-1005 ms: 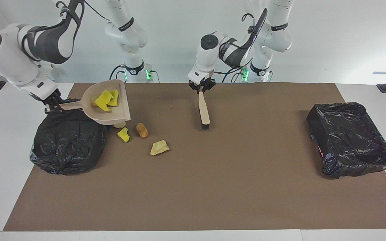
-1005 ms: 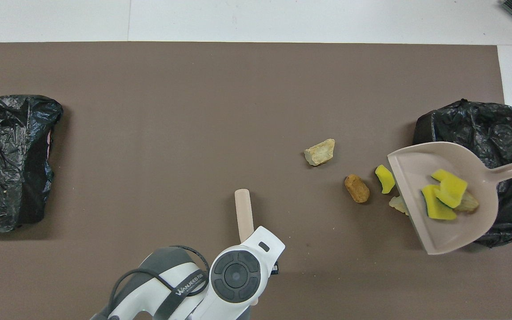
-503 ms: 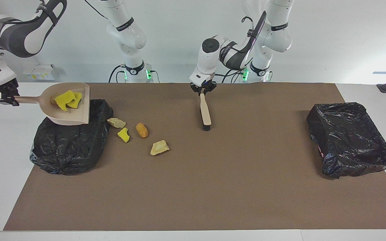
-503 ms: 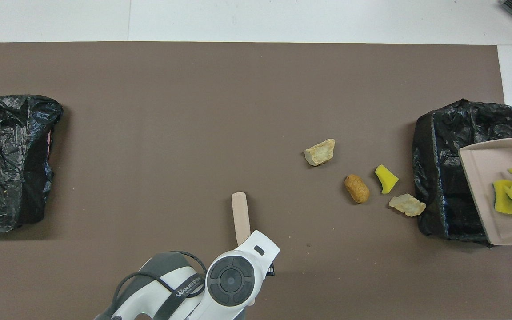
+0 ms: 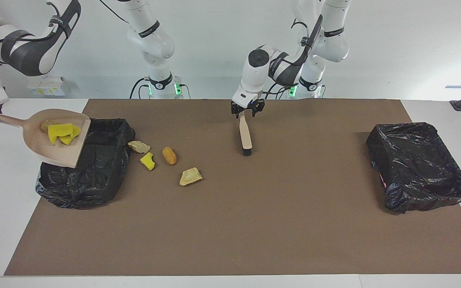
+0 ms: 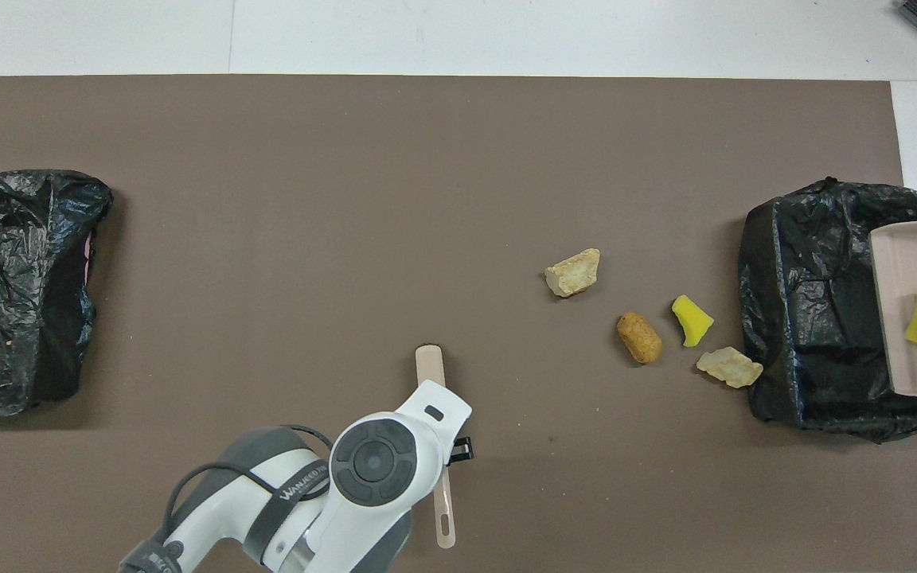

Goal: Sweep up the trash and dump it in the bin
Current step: 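Tilt the dustpan over the bin with the right gripper to dump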

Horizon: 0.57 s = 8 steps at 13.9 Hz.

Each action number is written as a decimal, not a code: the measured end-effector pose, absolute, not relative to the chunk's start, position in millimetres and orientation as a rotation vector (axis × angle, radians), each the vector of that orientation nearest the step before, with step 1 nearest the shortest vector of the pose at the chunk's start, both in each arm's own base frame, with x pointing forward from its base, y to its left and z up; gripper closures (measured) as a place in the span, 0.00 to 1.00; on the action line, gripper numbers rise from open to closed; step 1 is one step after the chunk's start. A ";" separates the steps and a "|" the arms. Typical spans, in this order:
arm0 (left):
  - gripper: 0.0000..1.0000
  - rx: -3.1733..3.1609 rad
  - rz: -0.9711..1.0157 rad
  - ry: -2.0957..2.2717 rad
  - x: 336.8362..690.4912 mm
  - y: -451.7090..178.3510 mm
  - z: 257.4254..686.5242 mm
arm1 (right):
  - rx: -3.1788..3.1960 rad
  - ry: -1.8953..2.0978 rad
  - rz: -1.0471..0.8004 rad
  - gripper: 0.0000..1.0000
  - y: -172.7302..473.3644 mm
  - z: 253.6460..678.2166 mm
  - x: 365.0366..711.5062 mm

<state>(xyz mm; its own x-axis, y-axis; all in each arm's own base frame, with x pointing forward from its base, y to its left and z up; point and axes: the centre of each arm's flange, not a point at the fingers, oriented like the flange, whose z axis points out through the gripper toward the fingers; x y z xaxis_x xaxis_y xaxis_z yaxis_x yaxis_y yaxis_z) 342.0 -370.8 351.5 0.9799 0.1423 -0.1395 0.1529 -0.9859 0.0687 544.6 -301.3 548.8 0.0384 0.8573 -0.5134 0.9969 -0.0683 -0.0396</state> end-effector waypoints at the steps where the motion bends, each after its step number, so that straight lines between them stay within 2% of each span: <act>1: 0.00 3.033 -0.195 0.282 358.8 -359.4 357.2 | 1.987 1.833 -0.626 0.68 -293.4 546.5 548.7; 5: 0.00 3.010 -0.164 0.433 421.9 -297.6 386.1 | 1.915 1.687 -0.749 0.68 -247.1 534.9 559.2; 8: 0.00 3.020 -0.186 0.401 448.4 -244.3 399.8 | 1.856 1.673 -0.799 0.68 -230.1 539.3 556.6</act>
<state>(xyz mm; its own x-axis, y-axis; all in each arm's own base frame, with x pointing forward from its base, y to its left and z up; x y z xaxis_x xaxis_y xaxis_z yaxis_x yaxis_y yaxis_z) 448.4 -244.3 399.8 0.9581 0.2542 -0.1322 0.2651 -0.9615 0.0724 556.6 -230.1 539.3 0.0664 0.6922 -0.7186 0.9940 -0.1086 -0.0127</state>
